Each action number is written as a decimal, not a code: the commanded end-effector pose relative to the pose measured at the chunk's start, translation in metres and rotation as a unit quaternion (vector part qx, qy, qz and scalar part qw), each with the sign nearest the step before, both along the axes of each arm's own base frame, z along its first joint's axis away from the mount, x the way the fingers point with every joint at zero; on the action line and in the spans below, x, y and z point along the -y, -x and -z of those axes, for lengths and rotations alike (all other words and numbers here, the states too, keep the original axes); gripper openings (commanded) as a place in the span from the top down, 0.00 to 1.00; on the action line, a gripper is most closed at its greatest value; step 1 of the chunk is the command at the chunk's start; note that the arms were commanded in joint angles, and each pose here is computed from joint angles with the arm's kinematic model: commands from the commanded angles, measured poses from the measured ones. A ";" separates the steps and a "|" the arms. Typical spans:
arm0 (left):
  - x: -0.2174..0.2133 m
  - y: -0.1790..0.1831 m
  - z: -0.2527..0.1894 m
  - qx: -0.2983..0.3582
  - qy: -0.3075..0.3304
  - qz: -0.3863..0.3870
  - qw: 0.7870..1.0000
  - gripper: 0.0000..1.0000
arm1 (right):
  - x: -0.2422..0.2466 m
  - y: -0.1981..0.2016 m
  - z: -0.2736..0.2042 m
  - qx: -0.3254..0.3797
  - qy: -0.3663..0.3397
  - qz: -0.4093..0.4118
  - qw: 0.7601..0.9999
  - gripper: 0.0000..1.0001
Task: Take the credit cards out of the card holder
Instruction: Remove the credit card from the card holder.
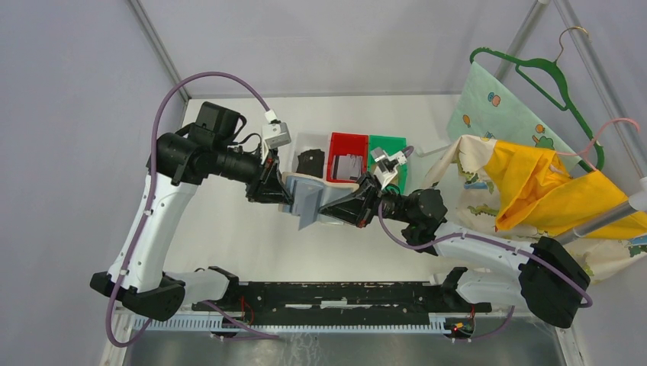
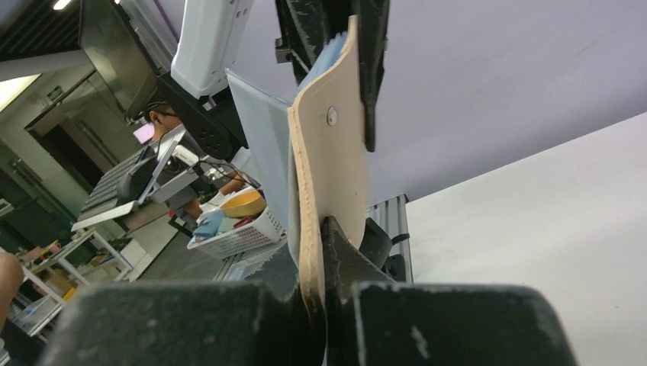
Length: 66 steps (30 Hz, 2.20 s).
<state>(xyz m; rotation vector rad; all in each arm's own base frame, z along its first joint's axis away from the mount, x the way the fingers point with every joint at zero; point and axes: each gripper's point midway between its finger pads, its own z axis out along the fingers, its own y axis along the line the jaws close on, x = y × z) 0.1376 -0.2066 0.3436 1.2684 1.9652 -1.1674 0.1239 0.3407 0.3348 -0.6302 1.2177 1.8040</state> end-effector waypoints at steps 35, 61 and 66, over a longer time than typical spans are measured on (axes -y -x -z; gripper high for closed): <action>0.012 0.036 -0.025 -0.033 0.091 0.089 0.991 0.56 | -0.010 0.018 -0.062 0.027 -0.105 -0.065 0.992 0.89; -0.018 -0.042 0.023 0.066 -0.106 -0.027 0.992 0.95 | -0.004 -0.085 0.021 0.113 0.159 0.197 0.961 0.02; -0.007 -0.022 0.016 0.068 -0.053 0.026 0.996 0.94 | -0.016 -0.071 0.005 0.187 0.167 0.139 0.958 0.02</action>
